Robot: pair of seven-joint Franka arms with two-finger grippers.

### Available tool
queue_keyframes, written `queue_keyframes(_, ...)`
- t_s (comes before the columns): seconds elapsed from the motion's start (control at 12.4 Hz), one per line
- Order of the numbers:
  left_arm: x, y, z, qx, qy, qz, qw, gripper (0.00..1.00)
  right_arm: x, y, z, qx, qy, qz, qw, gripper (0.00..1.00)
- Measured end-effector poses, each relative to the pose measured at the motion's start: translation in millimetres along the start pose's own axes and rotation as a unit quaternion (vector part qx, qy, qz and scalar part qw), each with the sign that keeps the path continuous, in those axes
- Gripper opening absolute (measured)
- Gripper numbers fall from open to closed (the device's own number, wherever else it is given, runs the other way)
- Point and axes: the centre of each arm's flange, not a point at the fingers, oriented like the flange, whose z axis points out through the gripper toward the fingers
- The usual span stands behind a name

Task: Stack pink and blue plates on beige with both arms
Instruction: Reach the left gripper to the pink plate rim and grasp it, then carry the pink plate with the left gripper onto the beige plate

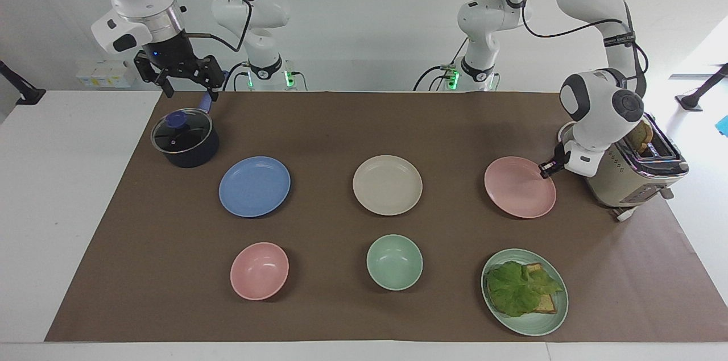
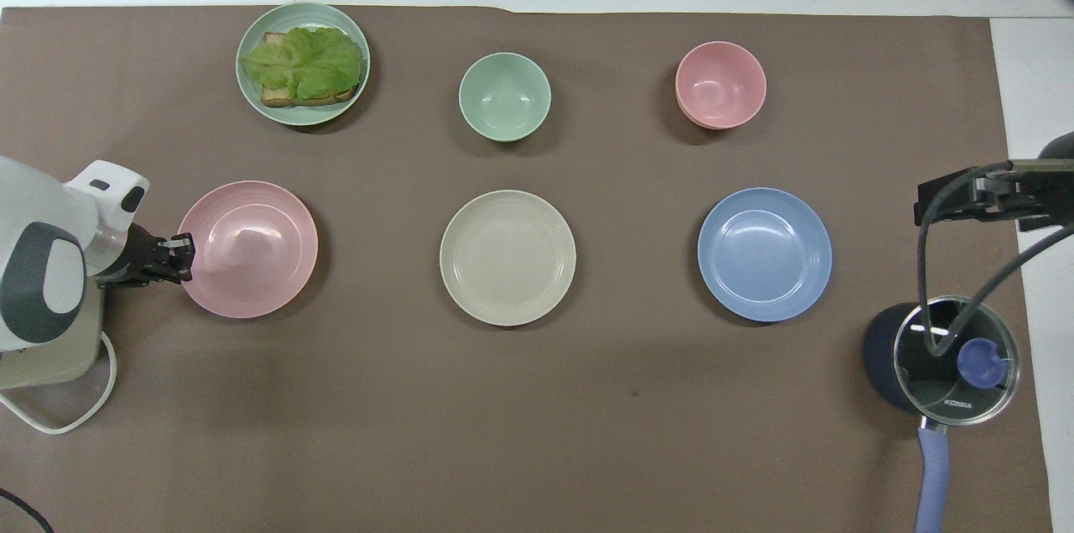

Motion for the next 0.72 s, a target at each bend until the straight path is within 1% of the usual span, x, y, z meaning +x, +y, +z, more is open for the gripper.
queue_keyframes(0.16, -1, 9, -38, -0.016, -0.023, -0.004, 1.000, 0.05, 0, 0, 0, 0.000, 0.000, 0.000, 1.000, 1.00)
queue_keyframes(0.4, -10, 25, -94, -0.079, -0.046, -0.014, 0.996, 0.04, -1, 1, 1, 0.000, -0.001, 0.000, 1.000, 1.00)
queue_keyframes(0.56, -24, 46, -103, -0.113, -0.065, -0.006, 0.991, 0.04, -1, 1, 2, 0.000, -0.002, 0.001, 1.000, 1.00)
queue_keyframes(0.72, -42, 92, -102, -0.132, -0.079, 0.025, 0.988, 0.04, 0, 3, 2, 0.000, -0.002, 0.003, 1.000, 1.00)
